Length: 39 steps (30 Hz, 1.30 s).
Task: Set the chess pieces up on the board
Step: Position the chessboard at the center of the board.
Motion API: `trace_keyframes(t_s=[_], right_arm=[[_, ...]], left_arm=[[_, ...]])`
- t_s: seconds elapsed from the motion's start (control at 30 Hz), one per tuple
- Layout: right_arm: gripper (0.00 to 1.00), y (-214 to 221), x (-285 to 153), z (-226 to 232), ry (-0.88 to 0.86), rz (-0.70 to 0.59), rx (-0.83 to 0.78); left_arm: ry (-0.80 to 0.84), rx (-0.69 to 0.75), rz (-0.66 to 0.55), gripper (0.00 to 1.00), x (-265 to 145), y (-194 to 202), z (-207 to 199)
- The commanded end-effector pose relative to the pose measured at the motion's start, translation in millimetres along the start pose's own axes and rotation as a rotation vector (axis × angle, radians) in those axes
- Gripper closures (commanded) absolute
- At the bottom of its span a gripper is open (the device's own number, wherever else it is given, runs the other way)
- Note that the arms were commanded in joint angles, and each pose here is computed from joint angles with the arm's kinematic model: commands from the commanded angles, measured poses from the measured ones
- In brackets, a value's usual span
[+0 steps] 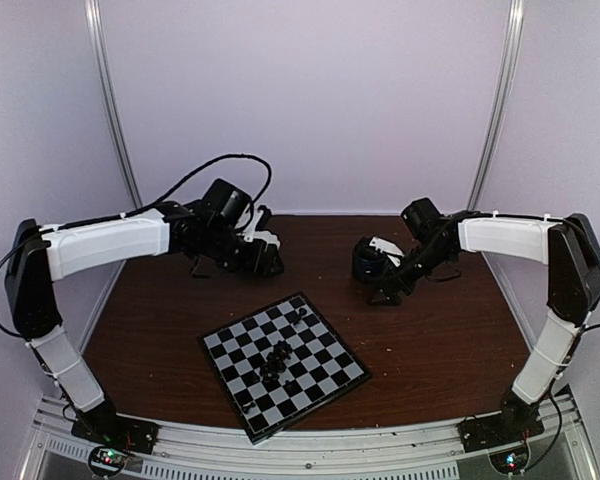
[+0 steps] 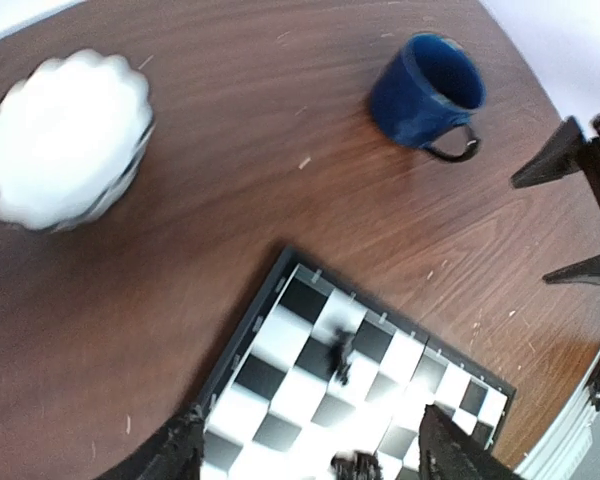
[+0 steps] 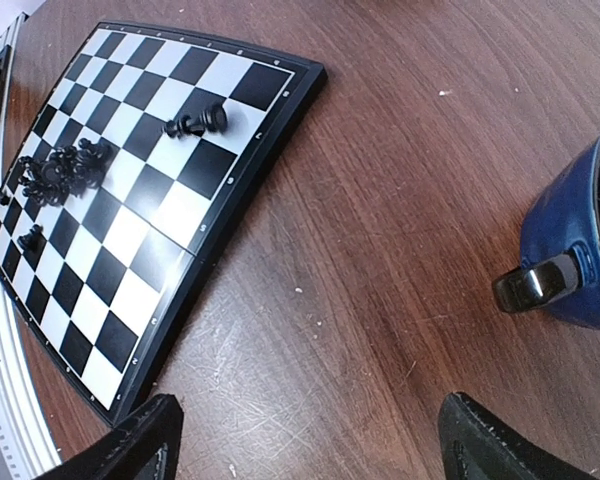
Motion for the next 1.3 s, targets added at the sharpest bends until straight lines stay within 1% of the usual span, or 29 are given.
trace_keyframes(t_s=[0.0, 0.07, 0.1, 0.13, 0.2, 0.27, 0.3, 0.37, 0.5, 0.63, 0.97, 1.27], right_arm=[[0.11, -0.7, 1.4, 6.3, -0.04, -0.015, -0.038], [0.16, 3.4, 9.0, 10.2, -0.066, 0.003, -0.048], [0.21, 5.1, 13.0, 11.8, -0.08, 0.013, -0.055], [0.25, 8.4, 18.2, 13.7, -0.098, 0.029, -0.059], [0.35, 13.7, 27.8, 16.2, -0.125, 0.066, -0.068], [0.45, 14.6, 34.9, 19.1, -0.149, 0.111, -0.069], [0.49, 14.8, 37.8, 20.2, -0.159, 0.125, -0.066], [0.53, 16.0, 43.6, 22.2, -0.164, 0.147, -0.058], [0.55, 19.0, 50.3, 30.0, -0.166, 0.17, -0.056], [0.55, 19.8, 57.3, 34.9, -0.182, 0.194, -0.037], [0.55, 19.7, 60.7, 39.0, -0.213, 0.202, -0.016], [0.53, 16.1, 55.1, 39.9, -0.205, 0.191, -0.024]], left_arm=[[-0.266, -0.219, 0.205, 0.35, -16.2, 93.0, 46.1], [-0.295, -0.29, 0.237, 0.46, -26.8, 123.1, 50.8], [-0.316, -0.32, 0.248, 0.52, -32.8, 135.9, 53.2], [-0.333, -0.348, 0.266, 0.62, -37.5, 148.9, 55.7], [-0.351, -0.38, 0.286, 0.73, -47.5, 165.2, 58.6], [-0.367, -0.4, 0.307, 0.86, -51.1, 177.7, 61.8], [-0.375, -0.415, 0.318, 0.92, -51.0, 184.5, 63.9], [-0.381, -0.438, 0.341, 0.98, -47.9, 196.1, 66.4], [-0.362, -0.464, 0.372, 1.0, -36.5, 211.0, 66.0], [-0.339, -0.469, 0.371, 1.0, -25.5, 213.3, 64.2], [-0.29, -0.427, 0.379, 1.0, 6.3, 199.9, 57.7], [-0.257, -0.379, 0.354, 1.0, 33.9, 174.3, 50.6]])
Point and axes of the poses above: each gripper's point midway between its finger pads, its own x axis out along the fingers, its own z axis along the line the jaws close on, y = z × x, the point moved 4 cm from there along -x, back along the fingers, and after that the axes turned 4 degrees about x, right-handed, at the moved point
